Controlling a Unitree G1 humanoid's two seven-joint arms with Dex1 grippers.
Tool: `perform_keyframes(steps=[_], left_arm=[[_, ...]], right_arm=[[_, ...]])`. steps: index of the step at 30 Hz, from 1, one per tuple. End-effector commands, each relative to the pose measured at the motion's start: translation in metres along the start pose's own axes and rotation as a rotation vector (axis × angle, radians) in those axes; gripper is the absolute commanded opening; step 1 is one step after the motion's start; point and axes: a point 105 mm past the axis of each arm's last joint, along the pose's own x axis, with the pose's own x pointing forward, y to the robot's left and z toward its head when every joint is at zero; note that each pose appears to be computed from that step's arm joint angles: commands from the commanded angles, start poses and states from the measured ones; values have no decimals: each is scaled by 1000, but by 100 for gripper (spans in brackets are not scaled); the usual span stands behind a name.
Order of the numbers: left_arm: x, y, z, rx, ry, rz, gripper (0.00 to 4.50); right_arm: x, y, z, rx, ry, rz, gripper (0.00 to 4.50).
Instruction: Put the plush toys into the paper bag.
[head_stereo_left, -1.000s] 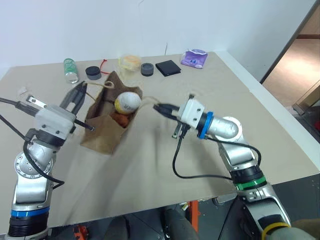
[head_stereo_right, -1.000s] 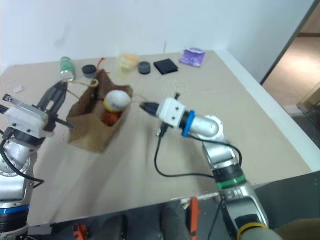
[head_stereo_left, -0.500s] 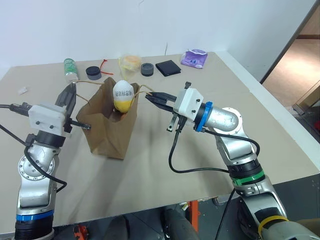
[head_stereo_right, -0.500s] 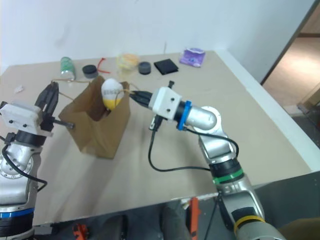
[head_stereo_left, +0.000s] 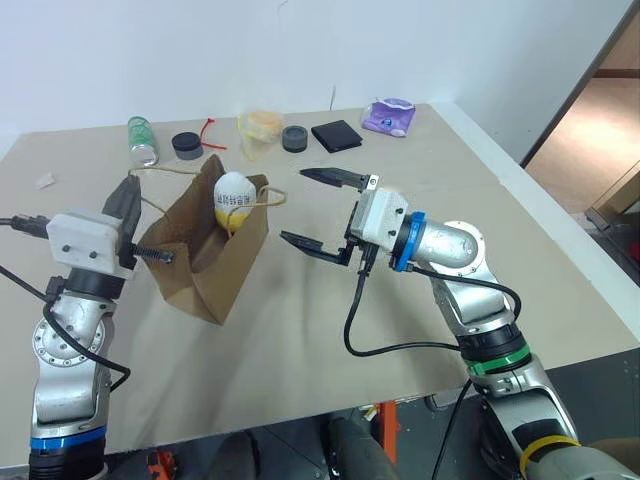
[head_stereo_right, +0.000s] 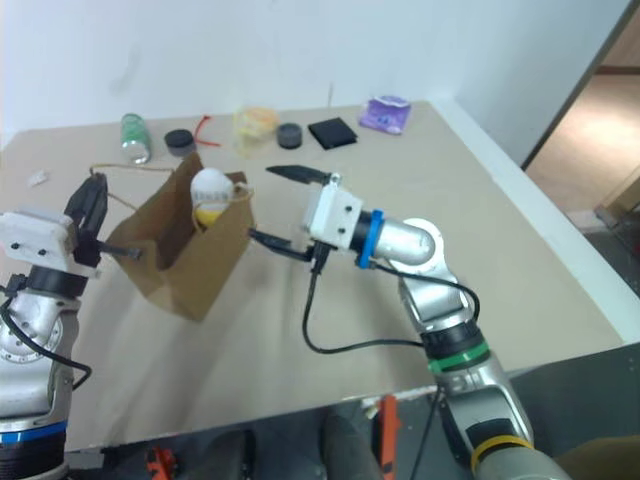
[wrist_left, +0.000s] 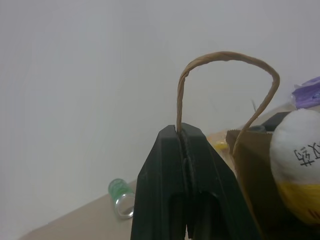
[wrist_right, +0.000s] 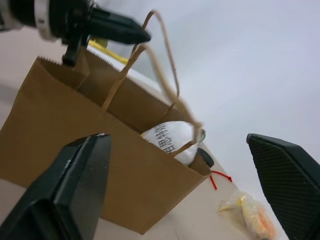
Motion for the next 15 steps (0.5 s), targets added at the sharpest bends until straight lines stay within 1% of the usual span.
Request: perform_keyframes(steps=[1,2,3,5,6,8,10,15], left_arm=[[0,0,14,6,-44,-19,131],[-1,-2,14,-6,-40,-28,185],[-1,-3,14,-12,-39,-36,250],[-3,-5,14,-30,-32,-44,329],[-4,-5,14,-38,-28,-45,343],[-7,-4,14,-58,-14,-44,441],[-10,-2,15,-79,2,-37,446],[-23,6,21,-160,57,-6,446]], right_arm=[[-2,-15,23,-11,-76,-32,450],[-2,-17,23,24,-80,-40,450],[-3,-18,23,47,-82,-40,450],[-4,-17,21,137,-81,-27,450],[-4,-18,20,175,-82,-26,450],[-6,-21,17,286,-82,-24,450],[-9,-23,11,368,-66,-17,450],[-15,-31,-7,483,-33,-32,450]])
